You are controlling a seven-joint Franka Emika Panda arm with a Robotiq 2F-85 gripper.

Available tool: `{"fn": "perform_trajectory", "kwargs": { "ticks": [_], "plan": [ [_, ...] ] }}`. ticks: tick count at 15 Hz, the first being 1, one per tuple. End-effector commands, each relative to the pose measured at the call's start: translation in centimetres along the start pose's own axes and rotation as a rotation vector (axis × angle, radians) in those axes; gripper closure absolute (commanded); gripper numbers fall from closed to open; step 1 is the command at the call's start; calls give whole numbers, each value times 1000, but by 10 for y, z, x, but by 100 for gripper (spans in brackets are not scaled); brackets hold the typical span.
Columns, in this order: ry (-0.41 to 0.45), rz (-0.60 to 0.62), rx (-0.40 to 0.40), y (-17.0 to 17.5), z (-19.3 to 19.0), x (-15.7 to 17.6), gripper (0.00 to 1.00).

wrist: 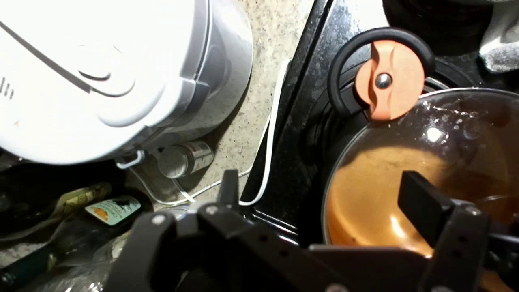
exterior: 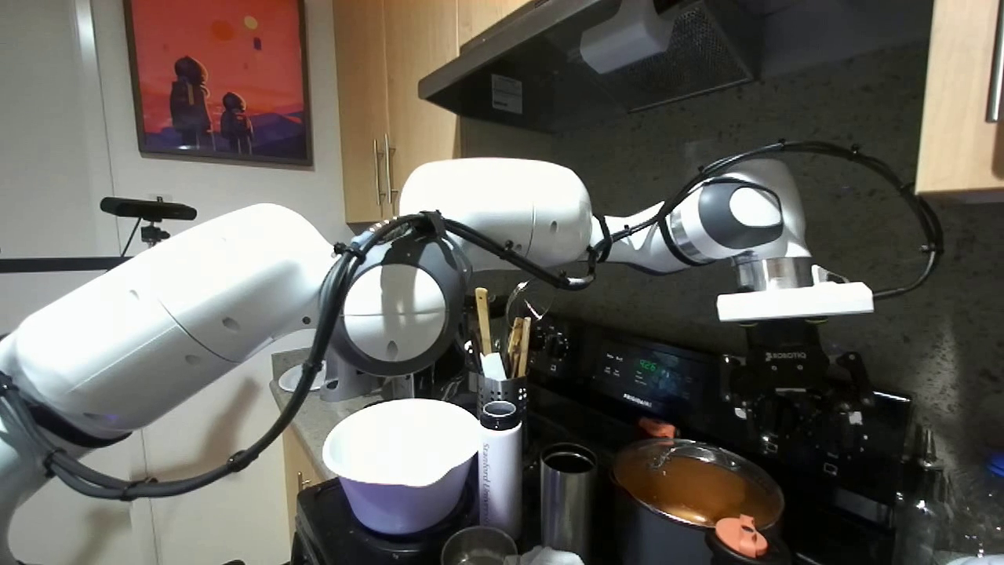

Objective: Turn the seals on the handles of the pot

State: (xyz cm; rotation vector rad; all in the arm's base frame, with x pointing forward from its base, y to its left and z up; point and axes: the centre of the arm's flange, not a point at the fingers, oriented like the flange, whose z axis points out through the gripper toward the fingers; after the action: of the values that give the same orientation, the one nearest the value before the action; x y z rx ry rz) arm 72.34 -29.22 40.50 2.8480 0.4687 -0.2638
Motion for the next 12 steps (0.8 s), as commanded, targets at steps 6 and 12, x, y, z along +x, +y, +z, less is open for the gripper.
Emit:
{"fn": "perform_trajectory", "kwargs": {
  "ticks": [6, 12],
  "plan": [
    [-81, 25, -8, -28, 27, -58, 0],
    [-130, -12, -19, -29, 41, -83, 0]
  ]
}}
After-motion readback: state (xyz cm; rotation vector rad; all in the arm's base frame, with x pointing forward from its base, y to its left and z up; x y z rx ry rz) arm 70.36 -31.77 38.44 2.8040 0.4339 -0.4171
